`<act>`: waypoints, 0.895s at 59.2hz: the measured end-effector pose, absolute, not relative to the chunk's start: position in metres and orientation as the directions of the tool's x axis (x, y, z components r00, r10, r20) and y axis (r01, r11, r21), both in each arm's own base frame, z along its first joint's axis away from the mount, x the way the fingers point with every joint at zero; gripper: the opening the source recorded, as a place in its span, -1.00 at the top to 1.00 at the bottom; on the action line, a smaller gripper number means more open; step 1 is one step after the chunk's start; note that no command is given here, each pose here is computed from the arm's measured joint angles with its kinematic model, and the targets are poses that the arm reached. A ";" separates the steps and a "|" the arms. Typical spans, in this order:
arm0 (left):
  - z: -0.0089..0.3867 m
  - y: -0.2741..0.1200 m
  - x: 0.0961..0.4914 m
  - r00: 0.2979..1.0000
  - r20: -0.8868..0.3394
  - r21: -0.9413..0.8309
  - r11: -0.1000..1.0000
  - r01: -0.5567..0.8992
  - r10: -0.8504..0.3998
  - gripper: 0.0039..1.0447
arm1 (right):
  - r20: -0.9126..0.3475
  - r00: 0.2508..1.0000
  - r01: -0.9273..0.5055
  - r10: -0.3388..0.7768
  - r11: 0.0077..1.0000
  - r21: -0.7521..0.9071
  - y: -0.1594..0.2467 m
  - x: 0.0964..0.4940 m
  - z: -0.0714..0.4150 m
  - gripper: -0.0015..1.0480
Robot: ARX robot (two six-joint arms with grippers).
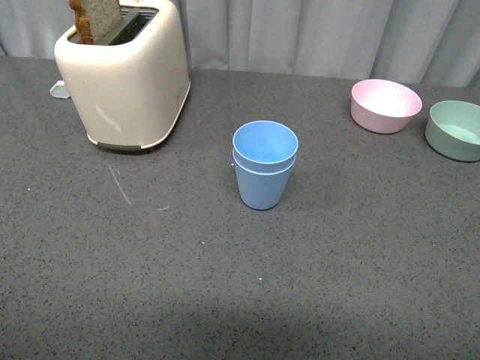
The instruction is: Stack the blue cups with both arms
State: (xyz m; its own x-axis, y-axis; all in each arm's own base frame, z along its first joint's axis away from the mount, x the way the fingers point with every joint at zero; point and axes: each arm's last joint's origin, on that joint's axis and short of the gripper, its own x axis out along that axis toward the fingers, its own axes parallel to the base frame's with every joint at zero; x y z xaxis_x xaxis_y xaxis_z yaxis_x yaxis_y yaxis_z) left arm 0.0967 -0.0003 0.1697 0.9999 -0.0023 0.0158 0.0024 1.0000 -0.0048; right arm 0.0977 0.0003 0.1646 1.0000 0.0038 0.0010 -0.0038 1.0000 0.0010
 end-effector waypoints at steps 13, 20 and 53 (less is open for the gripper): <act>0.170 0.000 0.097 1.000 0.016 -0.005 1.000 0.002 -0.002 -0.88 | 0.001 1.000 -0.004 0.004 1.000 0.001 0.000 0.098 0.165 0.12; 0.170 0.000 0.097 1.000 0.016 -0.005 1.000 0.002 -0.002 -0.88 | 0.002 1.000 -0.004 0.004 1.000 0.001 0.000 0.098 0.165 -0.35; 0.170 0.000 0.097 1.000 0.016 -0.005 1.000 0.002 -0.002 -0.88 | 0.001 1.000 -0.004 0.004 1.000 0.001 0.000 0.098 0.165 -0.81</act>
